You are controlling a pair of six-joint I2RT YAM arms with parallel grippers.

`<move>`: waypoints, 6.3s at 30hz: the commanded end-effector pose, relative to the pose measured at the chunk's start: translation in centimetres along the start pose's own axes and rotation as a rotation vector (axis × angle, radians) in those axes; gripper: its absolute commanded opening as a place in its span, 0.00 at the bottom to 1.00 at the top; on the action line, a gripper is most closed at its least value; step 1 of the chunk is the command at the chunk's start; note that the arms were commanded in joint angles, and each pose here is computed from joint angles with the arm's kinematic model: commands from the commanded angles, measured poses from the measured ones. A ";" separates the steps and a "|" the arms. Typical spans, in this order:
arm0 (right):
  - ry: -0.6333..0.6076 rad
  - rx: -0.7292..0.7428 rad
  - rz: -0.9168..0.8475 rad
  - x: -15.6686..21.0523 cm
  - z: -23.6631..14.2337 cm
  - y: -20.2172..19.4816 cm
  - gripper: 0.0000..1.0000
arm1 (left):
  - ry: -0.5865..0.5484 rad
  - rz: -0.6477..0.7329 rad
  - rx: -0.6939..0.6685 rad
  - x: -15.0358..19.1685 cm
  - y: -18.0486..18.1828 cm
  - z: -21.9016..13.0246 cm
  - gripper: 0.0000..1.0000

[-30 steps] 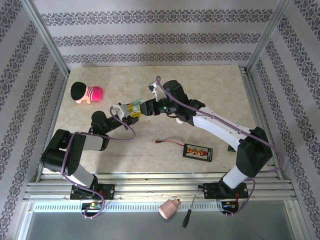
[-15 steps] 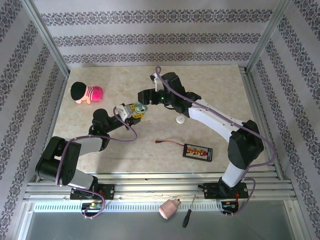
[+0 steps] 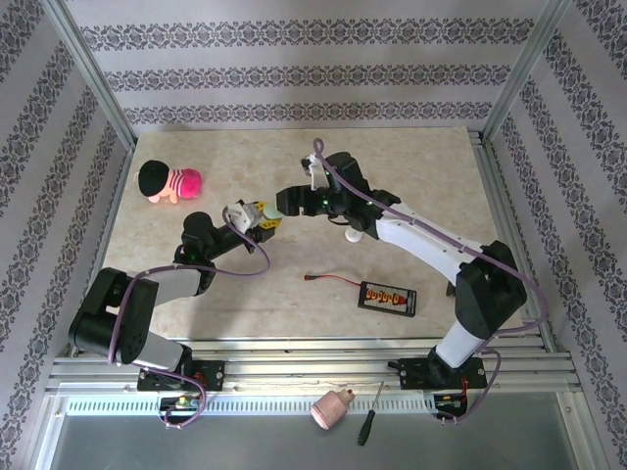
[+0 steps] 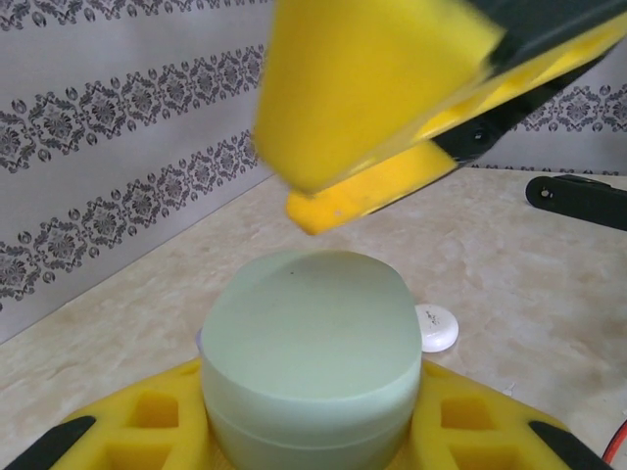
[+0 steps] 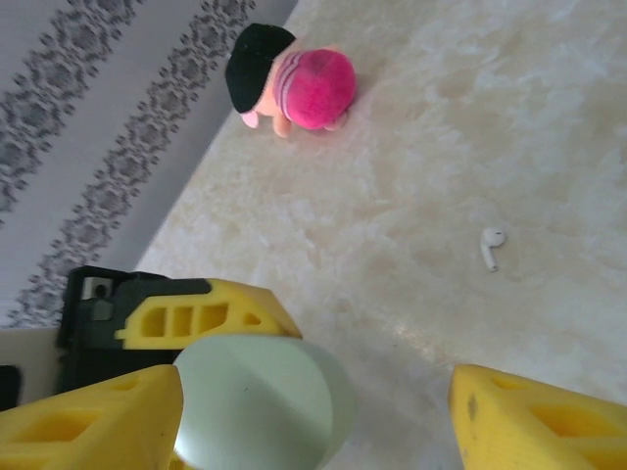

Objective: Insert wireless bluetooth earbuds into charging case

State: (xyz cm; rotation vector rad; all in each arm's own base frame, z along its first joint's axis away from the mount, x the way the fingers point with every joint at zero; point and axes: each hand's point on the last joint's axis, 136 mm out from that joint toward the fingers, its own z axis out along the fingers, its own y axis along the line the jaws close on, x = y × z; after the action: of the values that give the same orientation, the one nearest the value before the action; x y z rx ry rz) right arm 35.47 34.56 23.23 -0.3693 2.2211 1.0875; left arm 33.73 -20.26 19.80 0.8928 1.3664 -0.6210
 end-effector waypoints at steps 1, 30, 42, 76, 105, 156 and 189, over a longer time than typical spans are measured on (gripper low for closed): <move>-0.047 -0.136 0.085 -1.5 -1.6 1.7 0.72 | -0.087 0.024 -0.014 -3.2 0.5 0.3 0.26; 0.092 -0.491 0.483 -0.3 -0.7 2.2 0.23 | -0.184 -0.014 0.044 -5.3 -0.2 1.6 0.28; -0.015 -0.134 0.433 -0.4 -0.8 -7.1 0.20 | -0.095 -0.004 0.007 -2.9 -0.4 1.1 0.87; -0.077 0.646 0.384 -0.2 -6.8 -34.8 0.58 | 0.092 -0.068 0.011 2.6 -2.7 0.6 1.00; 0.925 0.646 -0.534 10.3 -4.9 -23.3 0.89 | 0.143 -0.075 -0.032 2.5 -2.1 0.0 0.99; -0.195 0.179 0.276 -2.6 -9.5 -12.9 0.36 | -0.141 -0.349 -0.080 0.6 -4.1 11.3 0.97; -0.150 0.128 0.216 -1.6 -8.8 -10.4 0.37 | -0.297 -0.361 -0.029 -4.5 -4.0 17.0 0.57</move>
State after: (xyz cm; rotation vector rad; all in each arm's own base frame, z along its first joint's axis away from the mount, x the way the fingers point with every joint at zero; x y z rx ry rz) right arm 38.52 20.67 22.17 0.0485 2.2222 1.0415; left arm 39.71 -36.29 21.56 0.5126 1.3344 -0.9204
